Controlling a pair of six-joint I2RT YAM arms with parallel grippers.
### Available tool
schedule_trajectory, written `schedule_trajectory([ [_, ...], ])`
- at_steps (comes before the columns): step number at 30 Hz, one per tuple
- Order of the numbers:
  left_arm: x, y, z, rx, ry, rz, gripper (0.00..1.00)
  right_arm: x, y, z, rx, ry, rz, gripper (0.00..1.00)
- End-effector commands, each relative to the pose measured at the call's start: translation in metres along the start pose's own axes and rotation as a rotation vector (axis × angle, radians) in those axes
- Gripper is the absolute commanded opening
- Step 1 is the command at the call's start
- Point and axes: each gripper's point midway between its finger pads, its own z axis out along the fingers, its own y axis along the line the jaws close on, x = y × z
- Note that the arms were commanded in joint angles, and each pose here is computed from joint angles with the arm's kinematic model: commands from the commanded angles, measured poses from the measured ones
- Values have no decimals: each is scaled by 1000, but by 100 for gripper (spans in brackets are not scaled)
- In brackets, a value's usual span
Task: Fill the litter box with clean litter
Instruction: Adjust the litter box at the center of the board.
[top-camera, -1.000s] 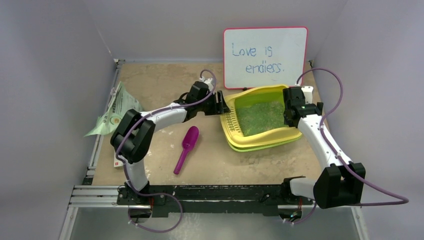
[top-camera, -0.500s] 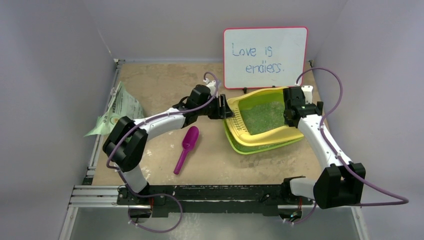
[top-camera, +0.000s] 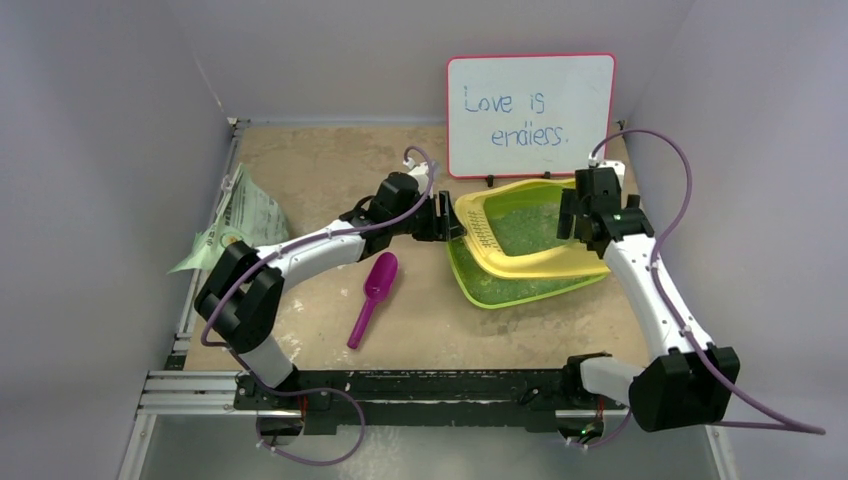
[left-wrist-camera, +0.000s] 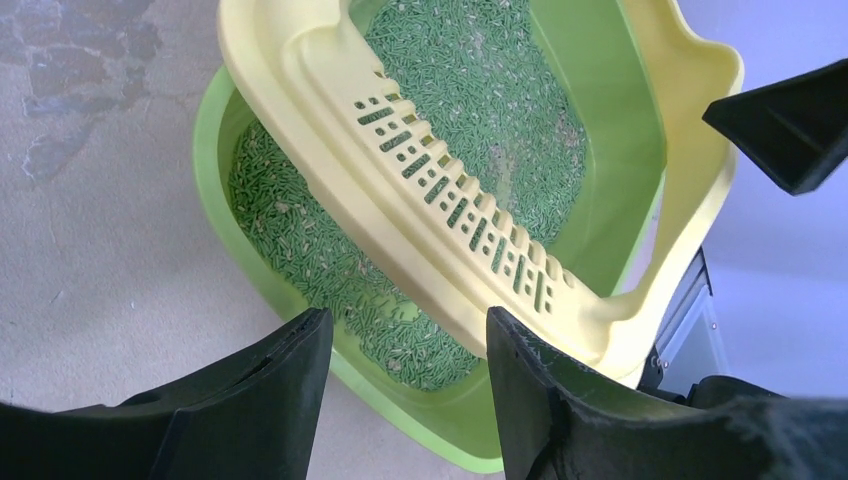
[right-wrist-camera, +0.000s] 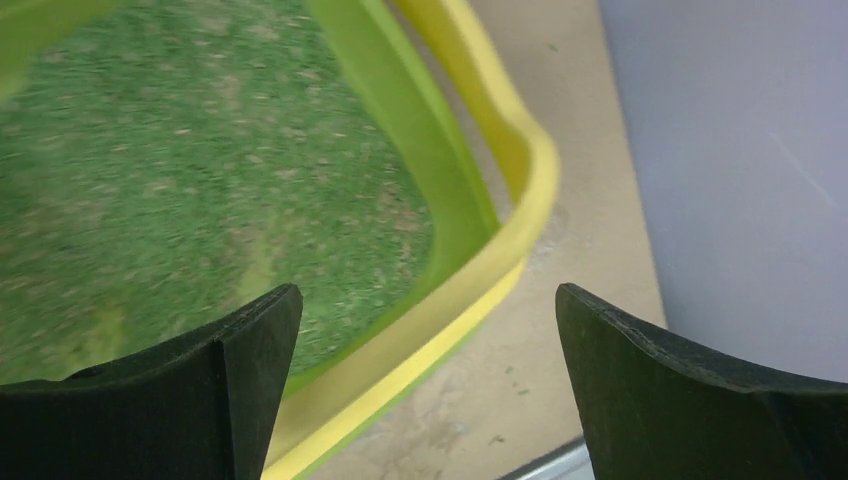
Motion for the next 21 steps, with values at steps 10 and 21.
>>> schedule_trajectory([
  [10, -25, -15, -11, 33, -90, 37, 57, -22, 150, -76, -971, -35, -64, 99],
  [21, -32, 35, -43, -225, -248, -47, 65, 33, 227, -121, -1246, 104, -224, 97],
])
